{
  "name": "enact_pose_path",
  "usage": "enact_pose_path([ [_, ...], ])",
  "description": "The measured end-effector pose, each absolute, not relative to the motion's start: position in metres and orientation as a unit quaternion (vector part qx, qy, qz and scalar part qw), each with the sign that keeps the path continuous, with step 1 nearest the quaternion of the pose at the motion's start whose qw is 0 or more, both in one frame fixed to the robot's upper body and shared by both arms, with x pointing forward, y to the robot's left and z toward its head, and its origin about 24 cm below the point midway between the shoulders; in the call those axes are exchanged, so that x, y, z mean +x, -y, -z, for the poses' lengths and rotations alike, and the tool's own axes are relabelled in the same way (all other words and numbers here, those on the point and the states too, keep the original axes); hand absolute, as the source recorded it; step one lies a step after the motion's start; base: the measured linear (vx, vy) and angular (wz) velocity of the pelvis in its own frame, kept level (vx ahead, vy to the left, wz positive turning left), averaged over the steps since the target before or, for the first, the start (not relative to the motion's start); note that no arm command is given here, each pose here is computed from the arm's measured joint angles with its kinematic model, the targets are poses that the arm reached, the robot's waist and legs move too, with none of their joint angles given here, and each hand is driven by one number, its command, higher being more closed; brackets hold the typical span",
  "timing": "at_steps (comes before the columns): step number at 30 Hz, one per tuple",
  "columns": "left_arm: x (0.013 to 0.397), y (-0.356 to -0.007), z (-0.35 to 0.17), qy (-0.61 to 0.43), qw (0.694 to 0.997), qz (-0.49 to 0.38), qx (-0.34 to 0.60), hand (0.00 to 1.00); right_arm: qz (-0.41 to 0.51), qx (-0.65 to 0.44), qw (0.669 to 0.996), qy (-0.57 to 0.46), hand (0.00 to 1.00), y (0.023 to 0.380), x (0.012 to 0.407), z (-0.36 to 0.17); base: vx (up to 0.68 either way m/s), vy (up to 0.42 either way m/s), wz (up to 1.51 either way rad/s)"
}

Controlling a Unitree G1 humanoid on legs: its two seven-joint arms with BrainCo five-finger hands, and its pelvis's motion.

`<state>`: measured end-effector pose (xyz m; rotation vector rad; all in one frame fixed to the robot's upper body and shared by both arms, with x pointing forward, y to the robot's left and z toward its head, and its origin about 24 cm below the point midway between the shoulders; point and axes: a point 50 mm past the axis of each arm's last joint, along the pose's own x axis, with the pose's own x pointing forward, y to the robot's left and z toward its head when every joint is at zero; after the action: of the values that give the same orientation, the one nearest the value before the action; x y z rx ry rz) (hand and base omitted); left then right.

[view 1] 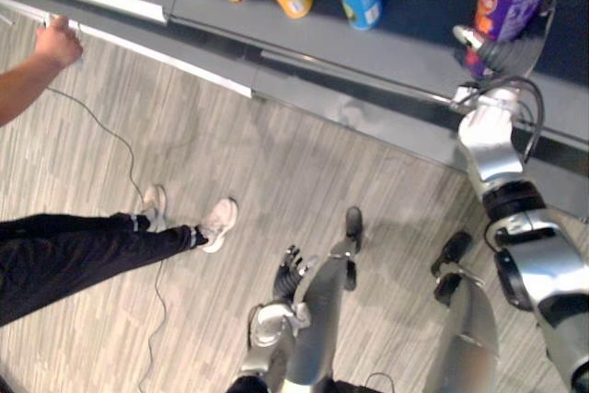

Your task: Put the gum and the chips on the shelf.

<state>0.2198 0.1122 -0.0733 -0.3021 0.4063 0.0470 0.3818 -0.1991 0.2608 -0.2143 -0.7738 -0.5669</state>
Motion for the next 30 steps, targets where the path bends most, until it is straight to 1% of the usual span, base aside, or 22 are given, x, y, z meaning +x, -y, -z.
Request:
enact_pose_path([
  [6,0.223,-0.102,0.07,-0.197,0.966,-0.015,-0.165,0.0,0.261,-0.109,0.892,0.353,0.0,0.2,0.383,-0.249,0.01,-0.034,-0.02],
  [13,0.222,-0.097,0.071,-0.202,0.965,-0.005,-0.169,0.0,0.249,-0.124,0.914,0.296,0.0,0.202,0.385,-0.211,0.0,-0.039,-0.04],
  [17,0.218,-0.1,0.078,-0.218,0.962,-0.012,-0.165,0.0,0.241,-0.134,0.931,0.239,0.0,0.202,0.384,-0.174,0.05,-0.033,-0.12],
  [21,0.215,-0.105,0.085,-0.232,0.959,-0.023,-0.163,0.0,0.232,-0.137,0.939,0.215,0.0,0.203,0.382,-0.158,0.09,-0.038,-0.06],
  [24,0.212,-0.112,0.089,-0.241,0.956,-0.035,-0.163,0.0,0.245,-0.116,0.944,0.189,0.0,0.208,0.378,-0.142,0.11,-0.031,-0.1],
  [30,0.207,-0.128,0.098,-0.256,0.953,-0.06,-0.152,0.0,0.265,-0.095,0.954,0.098,0.0,0.219,0.362,-0.088,0.09,-0.008,-0.08],
])
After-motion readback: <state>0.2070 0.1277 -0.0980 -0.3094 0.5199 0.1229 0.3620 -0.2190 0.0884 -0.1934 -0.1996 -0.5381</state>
